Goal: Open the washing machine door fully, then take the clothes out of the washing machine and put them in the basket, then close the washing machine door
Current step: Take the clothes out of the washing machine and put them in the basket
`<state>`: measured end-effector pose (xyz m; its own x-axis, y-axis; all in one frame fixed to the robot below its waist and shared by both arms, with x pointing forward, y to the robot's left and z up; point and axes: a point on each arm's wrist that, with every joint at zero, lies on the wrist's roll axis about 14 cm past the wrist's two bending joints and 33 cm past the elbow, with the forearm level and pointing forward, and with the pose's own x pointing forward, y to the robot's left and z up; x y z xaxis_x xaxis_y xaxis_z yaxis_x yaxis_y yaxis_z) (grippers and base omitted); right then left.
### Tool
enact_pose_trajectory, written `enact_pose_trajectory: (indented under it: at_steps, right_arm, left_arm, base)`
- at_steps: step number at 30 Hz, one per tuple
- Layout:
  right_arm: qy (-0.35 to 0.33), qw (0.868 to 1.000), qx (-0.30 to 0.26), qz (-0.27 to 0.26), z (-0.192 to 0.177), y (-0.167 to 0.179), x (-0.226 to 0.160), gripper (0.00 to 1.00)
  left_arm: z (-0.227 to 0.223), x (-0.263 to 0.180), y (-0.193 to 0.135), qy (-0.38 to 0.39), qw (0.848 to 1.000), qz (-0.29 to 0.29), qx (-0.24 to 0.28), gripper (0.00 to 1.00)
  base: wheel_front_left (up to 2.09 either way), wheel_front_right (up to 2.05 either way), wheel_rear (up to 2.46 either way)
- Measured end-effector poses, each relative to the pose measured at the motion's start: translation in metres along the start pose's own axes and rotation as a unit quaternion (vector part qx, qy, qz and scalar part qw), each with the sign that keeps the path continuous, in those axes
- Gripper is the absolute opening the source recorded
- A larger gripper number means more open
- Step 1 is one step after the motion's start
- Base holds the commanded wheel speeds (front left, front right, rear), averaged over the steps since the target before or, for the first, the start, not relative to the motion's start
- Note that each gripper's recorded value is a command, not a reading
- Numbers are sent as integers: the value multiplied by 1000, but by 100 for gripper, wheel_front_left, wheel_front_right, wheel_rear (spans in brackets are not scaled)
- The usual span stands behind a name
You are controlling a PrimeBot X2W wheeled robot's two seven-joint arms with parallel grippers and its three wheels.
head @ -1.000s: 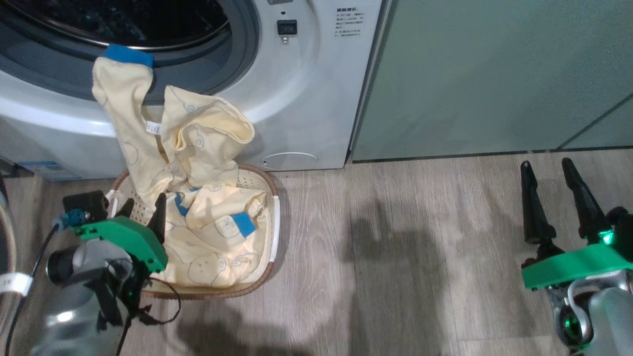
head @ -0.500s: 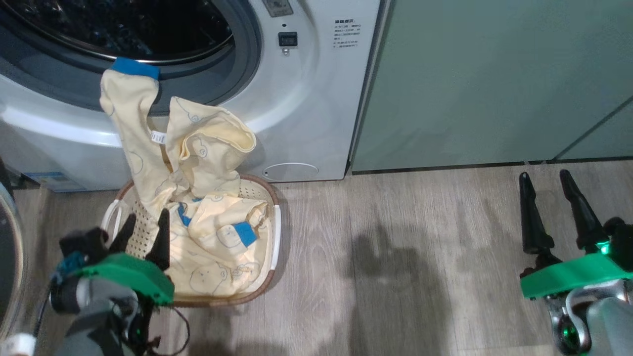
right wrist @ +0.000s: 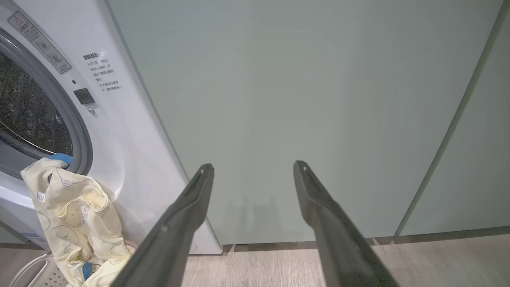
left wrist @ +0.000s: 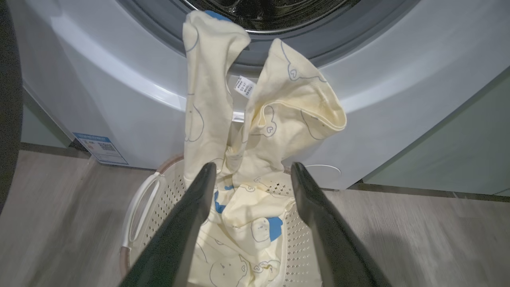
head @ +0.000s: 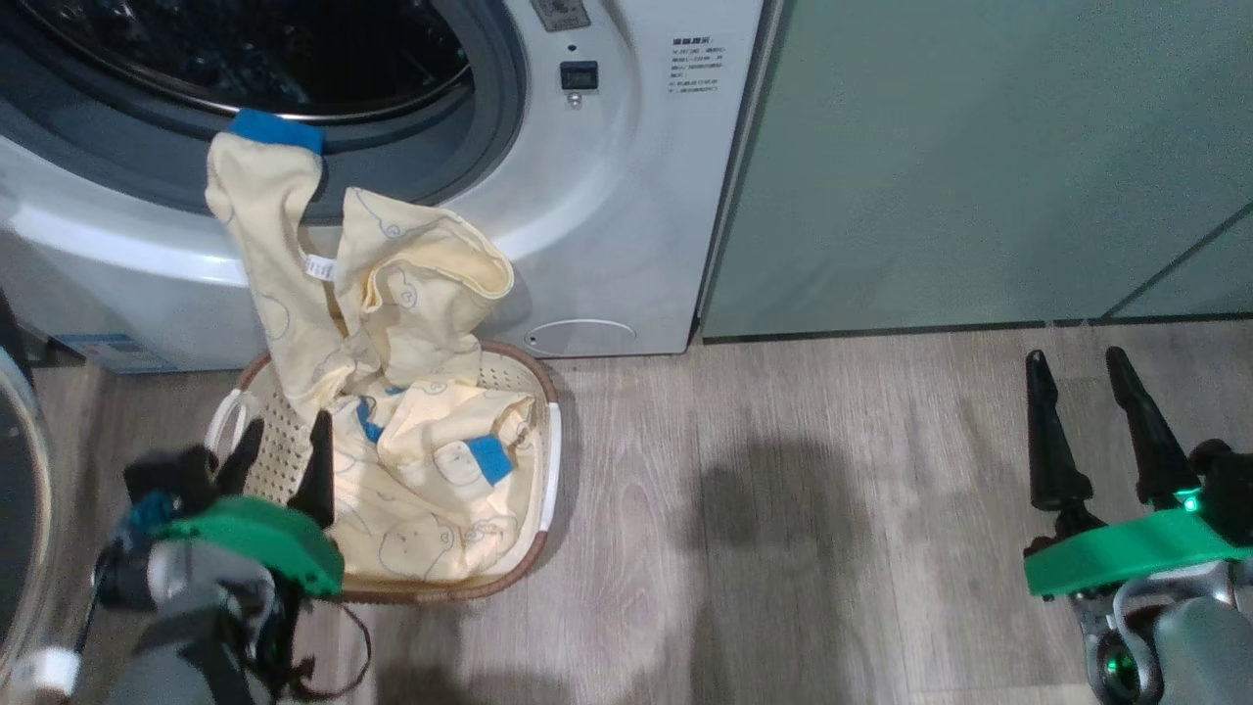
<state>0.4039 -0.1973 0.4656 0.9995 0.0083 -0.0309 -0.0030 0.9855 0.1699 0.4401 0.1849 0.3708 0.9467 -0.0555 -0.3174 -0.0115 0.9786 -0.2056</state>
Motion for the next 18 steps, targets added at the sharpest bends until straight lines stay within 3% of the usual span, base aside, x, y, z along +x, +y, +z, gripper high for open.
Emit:
enact_pose_trajectory:
  at_steps: [7, 18]
  right_arm:
    - [14, 1000, -1, -7, -10, -5, 2, 100]
    - [29, 999, -3, -15, -25, -12, 23, 100]
  left_arm:
    - [11, 40, -8, 25, 999, -19, 27, 100]
    - [-6, 103, -13, 116, 993, -12, 15, 100]
  base:
    - [0, 0, 0]
    - [0, 0, 0]
